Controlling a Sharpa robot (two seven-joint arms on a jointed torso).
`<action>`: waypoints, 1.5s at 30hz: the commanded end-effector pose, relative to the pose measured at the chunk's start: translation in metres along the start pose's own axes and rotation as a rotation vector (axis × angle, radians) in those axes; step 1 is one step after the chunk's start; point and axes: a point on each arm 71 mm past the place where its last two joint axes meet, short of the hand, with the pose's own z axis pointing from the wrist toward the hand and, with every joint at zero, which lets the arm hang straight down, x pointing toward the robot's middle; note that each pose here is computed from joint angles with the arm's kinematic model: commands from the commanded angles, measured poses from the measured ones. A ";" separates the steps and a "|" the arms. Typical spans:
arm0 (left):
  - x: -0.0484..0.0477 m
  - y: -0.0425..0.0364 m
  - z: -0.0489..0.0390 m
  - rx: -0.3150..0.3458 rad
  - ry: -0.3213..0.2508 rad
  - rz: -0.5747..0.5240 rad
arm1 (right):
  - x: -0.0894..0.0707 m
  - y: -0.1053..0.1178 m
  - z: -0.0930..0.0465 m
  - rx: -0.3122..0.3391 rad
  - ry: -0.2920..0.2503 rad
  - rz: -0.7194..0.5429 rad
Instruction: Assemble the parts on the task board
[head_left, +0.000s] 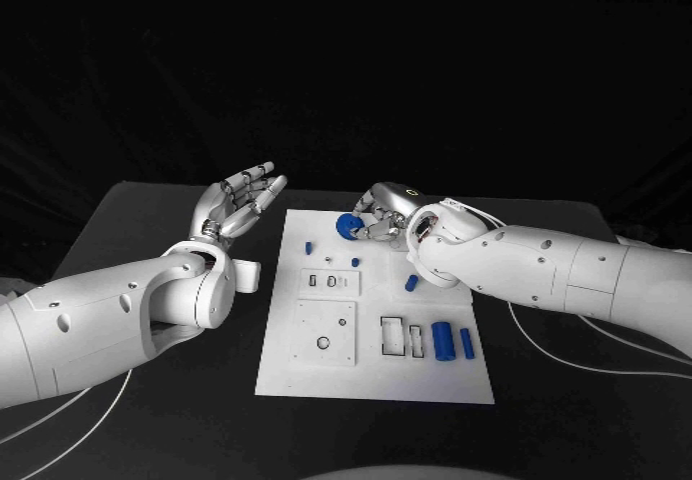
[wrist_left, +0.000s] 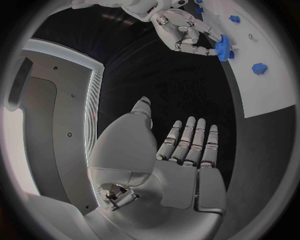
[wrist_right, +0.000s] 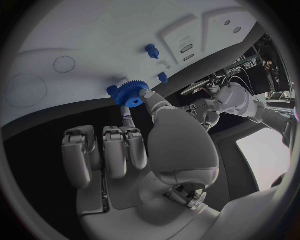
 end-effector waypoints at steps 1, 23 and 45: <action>0.0030 -0.0026 -0.0002 0.017 0.016 -0.006 | 0.005 0.001 0.001 -0.001 0.042 -0.042; 0.0033 -0.0025 -0.0001 0.015 0.019 -0.008 | 0.016 0.003 0.004 0.035 0.099 -0.091; 0.0040 -0.0020 0.0009 0.015 0.019 -0.008 | 0.007 0.006 -0.001 -0.003 -0.013 -0.067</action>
